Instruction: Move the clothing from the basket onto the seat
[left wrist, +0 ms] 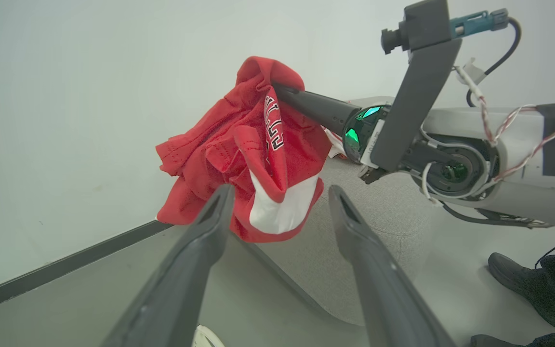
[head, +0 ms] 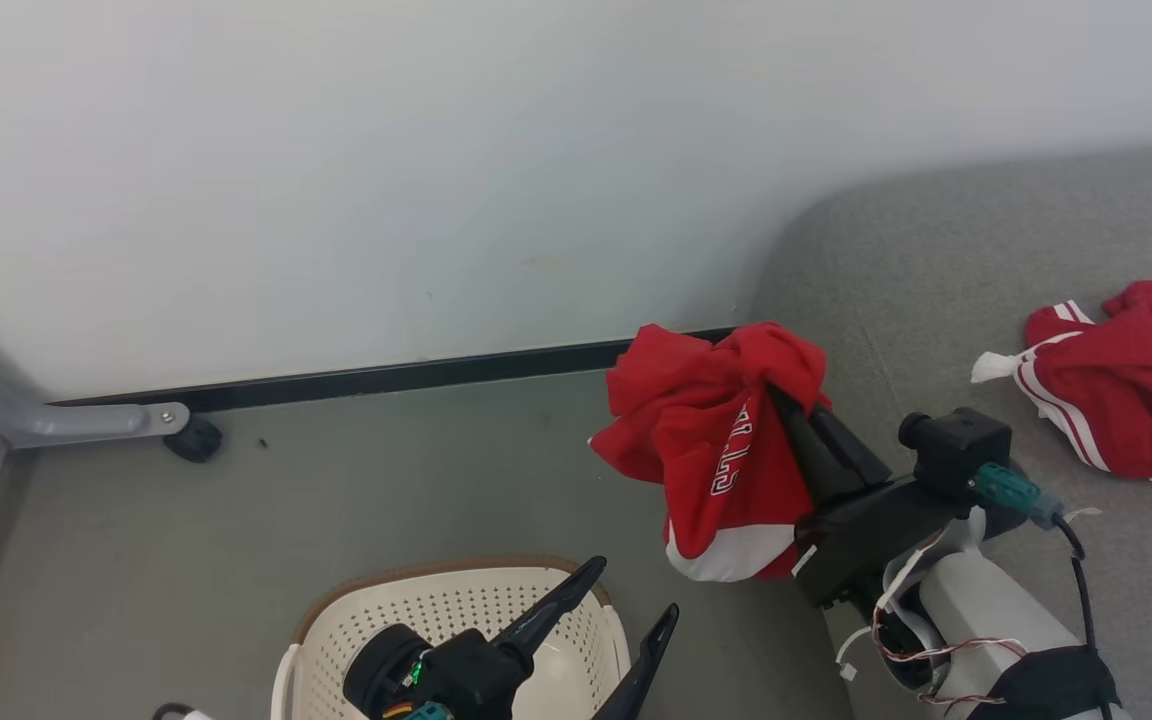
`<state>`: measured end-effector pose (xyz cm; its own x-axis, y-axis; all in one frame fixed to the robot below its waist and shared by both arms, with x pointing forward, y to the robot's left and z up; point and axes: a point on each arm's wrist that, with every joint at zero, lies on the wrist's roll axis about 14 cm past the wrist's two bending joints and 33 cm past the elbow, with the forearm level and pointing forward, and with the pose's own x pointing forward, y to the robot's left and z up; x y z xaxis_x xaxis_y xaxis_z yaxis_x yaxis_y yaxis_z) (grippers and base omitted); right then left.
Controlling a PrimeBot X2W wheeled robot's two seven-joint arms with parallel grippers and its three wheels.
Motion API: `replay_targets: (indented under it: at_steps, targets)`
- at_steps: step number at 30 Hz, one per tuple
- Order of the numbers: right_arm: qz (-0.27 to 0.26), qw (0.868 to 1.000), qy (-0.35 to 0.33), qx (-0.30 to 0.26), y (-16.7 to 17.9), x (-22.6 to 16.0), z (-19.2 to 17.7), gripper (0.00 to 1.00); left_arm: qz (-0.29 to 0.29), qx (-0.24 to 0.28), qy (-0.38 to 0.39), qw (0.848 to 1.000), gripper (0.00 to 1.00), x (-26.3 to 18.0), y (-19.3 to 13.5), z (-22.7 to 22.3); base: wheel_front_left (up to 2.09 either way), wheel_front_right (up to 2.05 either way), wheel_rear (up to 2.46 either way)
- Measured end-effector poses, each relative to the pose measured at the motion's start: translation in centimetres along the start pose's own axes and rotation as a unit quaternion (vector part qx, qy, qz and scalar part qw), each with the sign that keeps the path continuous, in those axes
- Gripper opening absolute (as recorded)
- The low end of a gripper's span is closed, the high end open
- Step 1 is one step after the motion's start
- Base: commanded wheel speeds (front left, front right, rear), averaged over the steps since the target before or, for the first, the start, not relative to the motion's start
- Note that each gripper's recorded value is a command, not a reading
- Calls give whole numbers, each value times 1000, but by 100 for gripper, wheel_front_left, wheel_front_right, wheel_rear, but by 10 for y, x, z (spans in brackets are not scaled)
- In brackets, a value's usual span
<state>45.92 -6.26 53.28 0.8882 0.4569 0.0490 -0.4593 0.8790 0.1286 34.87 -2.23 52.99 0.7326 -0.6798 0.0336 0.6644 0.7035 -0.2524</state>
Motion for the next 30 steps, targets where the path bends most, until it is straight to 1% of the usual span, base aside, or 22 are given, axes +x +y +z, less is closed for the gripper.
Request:
replay_targets:
  at_steps: [10, 15, 19, 27, 30]
  targets:
    - [-90, 996, -5, -5, -63, -28, 3, 0, -42, 6, 22, 999, 100, 19, -12, -14, 0, 0, 0]
    - [-135, 991, -6, -7, -91, -45, 5, 0, -68, 0, 35, 997, 100, 29, -23, -23, 0, 0, 0]
    - [-162, 987, -10, -9, -108, -58, 7, 0, -92, -3, 40, 995, 100, 39, -32, -27, 0, 0, 0]
    - [-220, 975, -15, -12, -144, -84, 11, 0, -129, -10, 54, 990, 100, 55, -44, -36, 0, 0, 0]
    - [-239, 971, -22, -19, -159, -89, 18, 0, -139, -14, 64, 988, 100, 59, -48, -43, 0, 0, 0]
